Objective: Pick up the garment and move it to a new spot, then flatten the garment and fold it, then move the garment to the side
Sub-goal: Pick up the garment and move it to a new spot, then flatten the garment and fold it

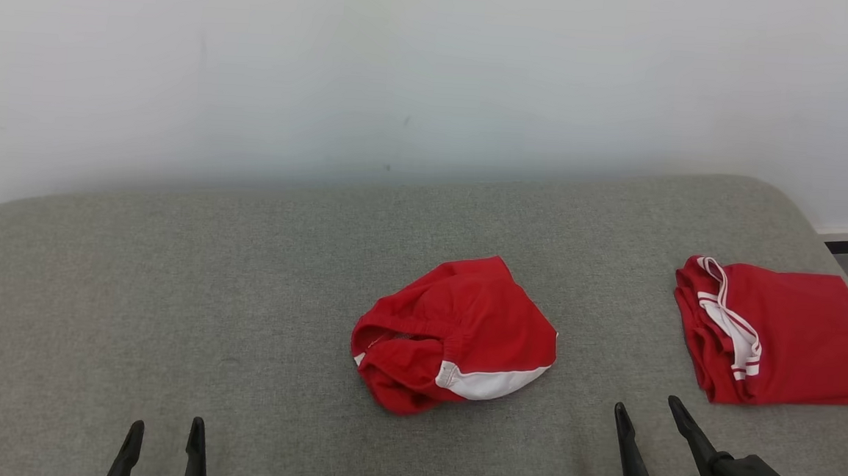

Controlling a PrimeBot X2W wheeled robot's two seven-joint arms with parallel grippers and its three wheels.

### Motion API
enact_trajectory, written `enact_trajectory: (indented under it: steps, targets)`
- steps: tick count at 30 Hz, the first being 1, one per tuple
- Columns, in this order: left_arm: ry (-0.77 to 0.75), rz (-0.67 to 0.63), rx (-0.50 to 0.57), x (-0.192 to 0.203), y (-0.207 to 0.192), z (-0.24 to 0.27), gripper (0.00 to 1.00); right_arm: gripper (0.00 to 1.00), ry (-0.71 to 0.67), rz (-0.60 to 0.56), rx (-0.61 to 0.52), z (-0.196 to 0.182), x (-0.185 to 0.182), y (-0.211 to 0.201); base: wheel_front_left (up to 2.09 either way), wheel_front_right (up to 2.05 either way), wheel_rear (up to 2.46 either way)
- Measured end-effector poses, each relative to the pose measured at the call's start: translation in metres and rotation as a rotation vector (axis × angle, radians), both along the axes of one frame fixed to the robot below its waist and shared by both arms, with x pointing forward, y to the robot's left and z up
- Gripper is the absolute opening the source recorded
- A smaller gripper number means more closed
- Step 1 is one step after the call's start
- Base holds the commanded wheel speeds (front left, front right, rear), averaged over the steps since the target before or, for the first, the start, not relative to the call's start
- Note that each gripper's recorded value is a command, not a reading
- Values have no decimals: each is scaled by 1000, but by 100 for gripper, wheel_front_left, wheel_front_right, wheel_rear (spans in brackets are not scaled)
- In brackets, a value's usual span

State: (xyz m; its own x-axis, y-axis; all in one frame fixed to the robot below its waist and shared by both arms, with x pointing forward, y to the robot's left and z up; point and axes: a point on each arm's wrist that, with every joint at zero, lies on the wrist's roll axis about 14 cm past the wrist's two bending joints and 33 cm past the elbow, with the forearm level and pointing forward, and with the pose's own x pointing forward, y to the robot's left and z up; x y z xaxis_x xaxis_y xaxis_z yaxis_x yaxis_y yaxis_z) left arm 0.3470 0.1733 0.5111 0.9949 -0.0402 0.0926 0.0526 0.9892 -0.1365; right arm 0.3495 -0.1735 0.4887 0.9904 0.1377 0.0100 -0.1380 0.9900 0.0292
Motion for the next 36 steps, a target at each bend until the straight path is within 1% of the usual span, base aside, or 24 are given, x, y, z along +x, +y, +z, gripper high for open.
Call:
enact_trajectory:
  steps: [9, 27, 32, 36]
  targets:
    - [-9, -6, 14, 1, 0, 2, 100, 100, 2, 17, -7, 0, 0, 5, 0, 0, 0]
    - [-4, -34, 6, 4, -10, -1, 100, 100, 3, 26, -6, -1, 0, 8, 0, 0, 0]
    - [-11, -75, 6, 7, -21, 1, 100, 100, 2, 18, -6, -1, -1, 5, 0, 0, 0]
    - [-26, -180, 8, 17, -51, 8, 100, 100, 3, 12, -8, -2, -2, 3, 0, 0, 0]
